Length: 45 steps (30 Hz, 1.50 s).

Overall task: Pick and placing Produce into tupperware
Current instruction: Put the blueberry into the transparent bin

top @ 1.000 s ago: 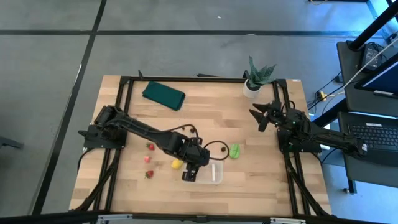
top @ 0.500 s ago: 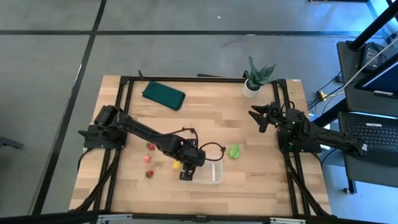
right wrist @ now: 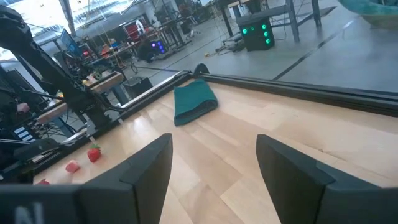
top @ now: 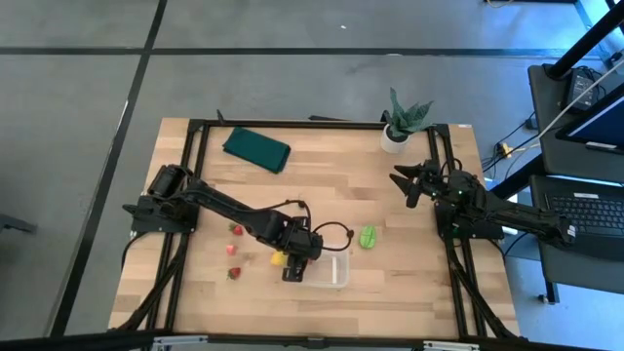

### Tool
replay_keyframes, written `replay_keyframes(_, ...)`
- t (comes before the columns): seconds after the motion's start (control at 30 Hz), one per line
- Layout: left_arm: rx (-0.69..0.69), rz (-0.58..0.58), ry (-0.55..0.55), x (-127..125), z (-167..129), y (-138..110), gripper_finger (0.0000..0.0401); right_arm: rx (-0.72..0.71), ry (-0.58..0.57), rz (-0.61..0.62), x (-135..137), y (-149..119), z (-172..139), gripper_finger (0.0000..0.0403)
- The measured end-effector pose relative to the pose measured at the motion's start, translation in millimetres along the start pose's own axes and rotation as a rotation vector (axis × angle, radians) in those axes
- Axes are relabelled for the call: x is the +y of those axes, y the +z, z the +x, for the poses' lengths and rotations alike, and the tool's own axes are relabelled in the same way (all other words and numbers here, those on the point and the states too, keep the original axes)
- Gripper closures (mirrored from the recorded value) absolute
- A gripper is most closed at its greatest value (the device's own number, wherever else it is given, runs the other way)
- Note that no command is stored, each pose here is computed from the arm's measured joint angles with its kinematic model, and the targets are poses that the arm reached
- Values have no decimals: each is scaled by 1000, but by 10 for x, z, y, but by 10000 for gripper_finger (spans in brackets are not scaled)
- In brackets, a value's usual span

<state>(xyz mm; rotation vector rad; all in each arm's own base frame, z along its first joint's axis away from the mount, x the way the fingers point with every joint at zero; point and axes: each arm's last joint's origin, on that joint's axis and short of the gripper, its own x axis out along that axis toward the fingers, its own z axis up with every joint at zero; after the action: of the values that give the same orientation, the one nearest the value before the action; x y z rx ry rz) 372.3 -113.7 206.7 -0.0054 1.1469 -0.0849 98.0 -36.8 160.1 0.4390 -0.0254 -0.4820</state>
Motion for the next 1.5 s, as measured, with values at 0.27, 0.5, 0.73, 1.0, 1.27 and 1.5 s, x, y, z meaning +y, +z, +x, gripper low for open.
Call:
replay_keyframes(0.27, -47, 55, -160, -79, -175, 184, 179, 0, 0, -9, 0, 0, 0, 169)
replay_keyframes(0.5, -30, 55, -108, 50, -403, 324, 135, -1, -1, -35, -1, 0, 0, 169)
replay_keyframes(0.73, -51, 51, -90, 188, -733, 509, 129, 0, -1, -31, -1, 0, 0, 169)
replay_keyframes(1.0, 117, -11, 149, 614, -972, 440, 132, -1, -1, -93, 0, 0, 0, 169)
replay_keyframes(1.27, 233, -123, 214, 1250, -870, 296, 140, 6, 13, -111, 3, -2, 0, 169)
replay_keyframes(1.5, 297, -175, 276, 1620, -647, 99, 146, 9, 18, -135, 4, -4, 0, 169)
